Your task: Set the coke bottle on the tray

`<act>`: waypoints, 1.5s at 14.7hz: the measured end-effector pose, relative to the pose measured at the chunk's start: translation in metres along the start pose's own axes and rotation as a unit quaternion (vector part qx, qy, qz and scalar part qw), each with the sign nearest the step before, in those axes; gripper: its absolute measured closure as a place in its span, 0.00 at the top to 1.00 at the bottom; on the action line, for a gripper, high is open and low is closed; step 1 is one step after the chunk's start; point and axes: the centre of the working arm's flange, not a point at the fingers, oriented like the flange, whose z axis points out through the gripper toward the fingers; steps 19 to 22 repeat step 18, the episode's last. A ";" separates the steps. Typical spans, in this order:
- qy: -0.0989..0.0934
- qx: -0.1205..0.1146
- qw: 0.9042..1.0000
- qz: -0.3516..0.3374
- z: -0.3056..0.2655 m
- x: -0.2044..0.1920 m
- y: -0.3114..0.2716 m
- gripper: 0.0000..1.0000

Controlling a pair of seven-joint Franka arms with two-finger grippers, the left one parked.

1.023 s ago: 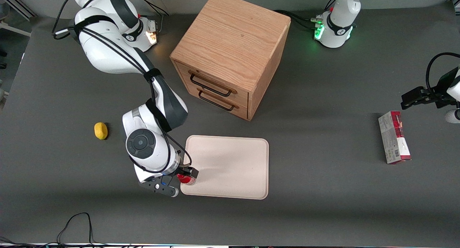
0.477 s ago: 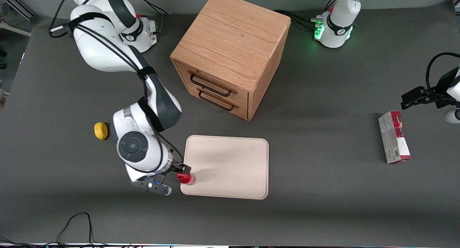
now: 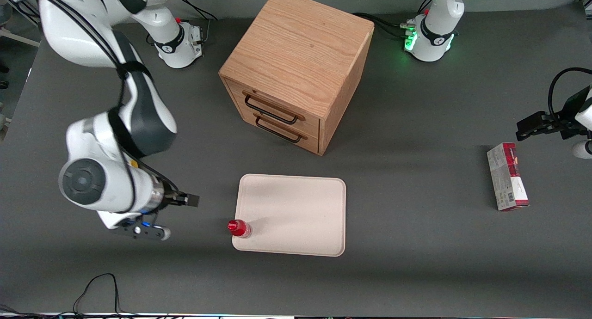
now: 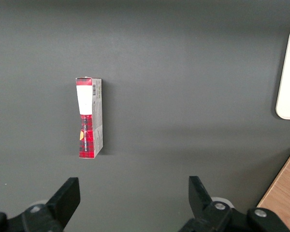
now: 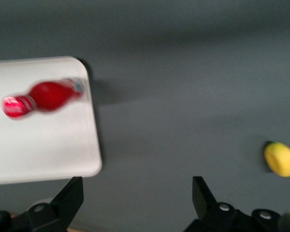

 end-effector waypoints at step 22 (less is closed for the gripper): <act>0.016 0.030 0.996 -0.080 -0.091 -0.172 0.162 1.00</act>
